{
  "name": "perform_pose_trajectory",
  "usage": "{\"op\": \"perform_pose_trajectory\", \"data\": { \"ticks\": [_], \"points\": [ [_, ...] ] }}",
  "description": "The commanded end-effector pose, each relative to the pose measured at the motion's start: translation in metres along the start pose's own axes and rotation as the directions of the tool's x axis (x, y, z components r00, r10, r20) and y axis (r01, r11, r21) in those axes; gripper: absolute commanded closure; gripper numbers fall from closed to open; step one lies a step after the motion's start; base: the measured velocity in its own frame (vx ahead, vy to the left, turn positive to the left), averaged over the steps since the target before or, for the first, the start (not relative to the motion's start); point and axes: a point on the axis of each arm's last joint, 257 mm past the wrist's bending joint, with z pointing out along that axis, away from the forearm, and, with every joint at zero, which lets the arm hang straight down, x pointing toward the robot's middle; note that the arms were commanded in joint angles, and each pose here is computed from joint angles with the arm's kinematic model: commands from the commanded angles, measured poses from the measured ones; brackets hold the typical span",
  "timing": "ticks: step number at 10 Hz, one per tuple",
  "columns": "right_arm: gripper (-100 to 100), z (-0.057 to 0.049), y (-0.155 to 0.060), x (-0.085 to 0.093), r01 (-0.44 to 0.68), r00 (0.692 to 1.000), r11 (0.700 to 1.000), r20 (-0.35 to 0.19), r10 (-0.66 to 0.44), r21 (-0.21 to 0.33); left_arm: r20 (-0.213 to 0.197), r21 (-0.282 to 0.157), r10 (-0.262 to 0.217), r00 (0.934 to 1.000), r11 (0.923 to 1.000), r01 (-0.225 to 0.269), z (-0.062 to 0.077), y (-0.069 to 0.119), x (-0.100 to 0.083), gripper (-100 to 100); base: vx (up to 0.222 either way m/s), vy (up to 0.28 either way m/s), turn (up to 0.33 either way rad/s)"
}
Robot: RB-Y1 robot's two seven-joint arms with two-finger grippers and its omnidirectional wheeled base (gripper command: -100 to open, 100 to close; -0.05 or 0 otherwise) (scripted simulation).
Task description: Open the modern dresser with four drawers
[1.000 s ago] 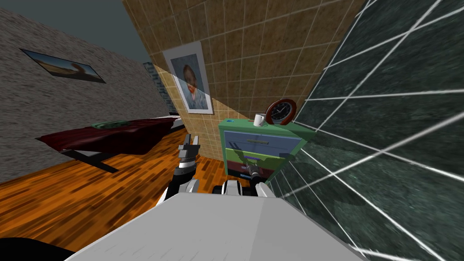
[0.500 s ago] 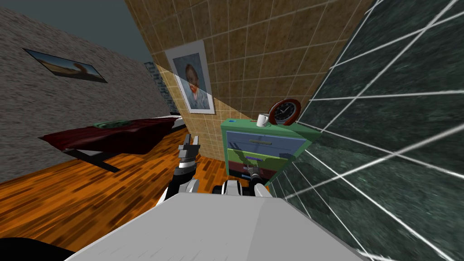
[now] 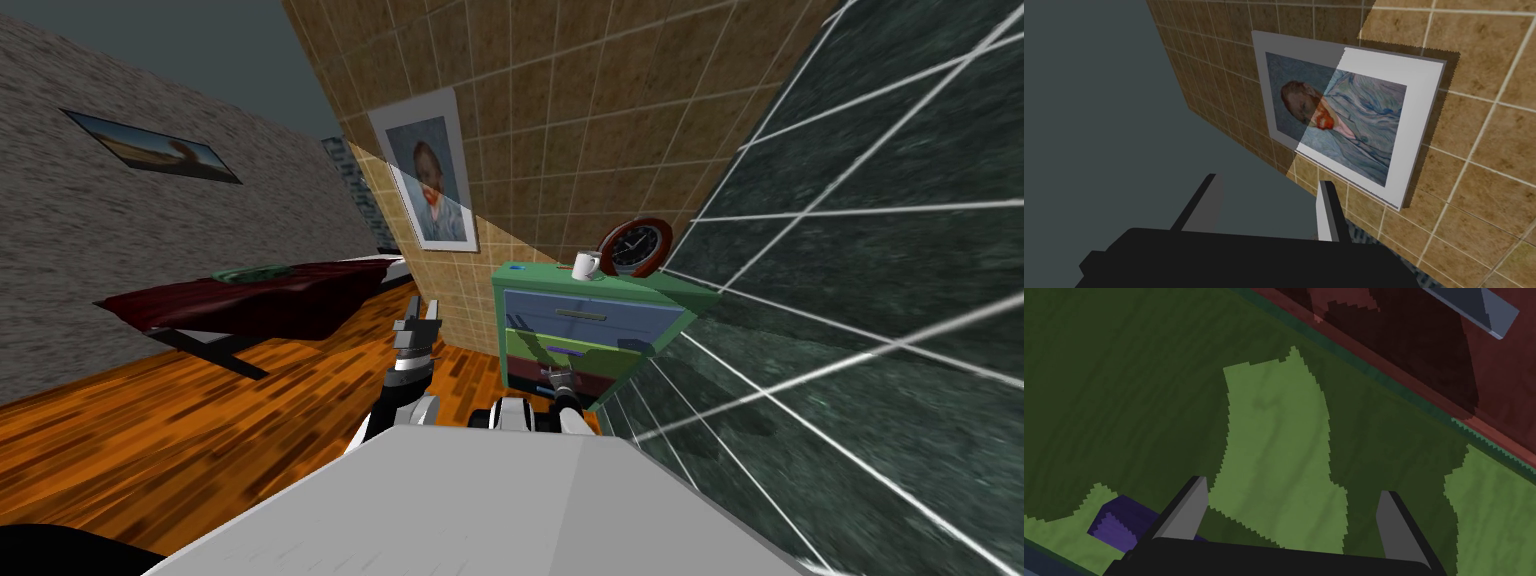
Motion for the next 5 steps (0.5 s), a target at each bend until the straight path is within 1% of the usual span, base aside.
{"op": "perform_pose_trajectory", "data": {
  "ticks": [1, 2, 3, 4, 5],
  "points": [
    [-100, 0.001, -0.006, 0.007, 0.14, 0.99, 0.989, 0.004, -0.14, 0.049, 0.0, 0.0, 0.0, 1.0, 1.0, 0.0, 0.0, 0.0, 0.0, 0, 0.015, 0.044, 0.015],
    [-100, 0.001, -0.01, 0.005, 0.162, 0.986, 0.985, 0.012, -0.163, 0.066, 0.0, 0.0, 0.0, 1.0, 1.0, 0.0, 0.0, 0.0, 0.0, 0, 0.014, 0.039, 0.008],
    [-100, 0.001, -0.011, 0.01, 0.238, 0.971, 0.968, 0.01, -0.239, 0.084, 0.0, 0.0, 0.0, 1.0, 1.0, 0.0, 0.0, 0.0, 0.0, 0, 0.007, 0.048, 0.015],
    [-100, 0.001, -0.016, 0.006, 0.256, 0.966, 0.961, 0.018, -0.26, 0.104, 0.0, 0.0, 0.0, 1.0, 1.0, 0.0, 0.0, 0.0, 0.0, 0, 0.008, 0.044, 0.007],
    [-100, 0.001, -0.018, 0.01, 0.33, 0.942, 0.936, 0.017, -0.334, 0.125, 0.0, 0.0, 0.0, 1.0, 1.0, 0.0, 0.0, 0.0, 0.0, 0, 0.01, 0.05, 0.017]
  ]
}}
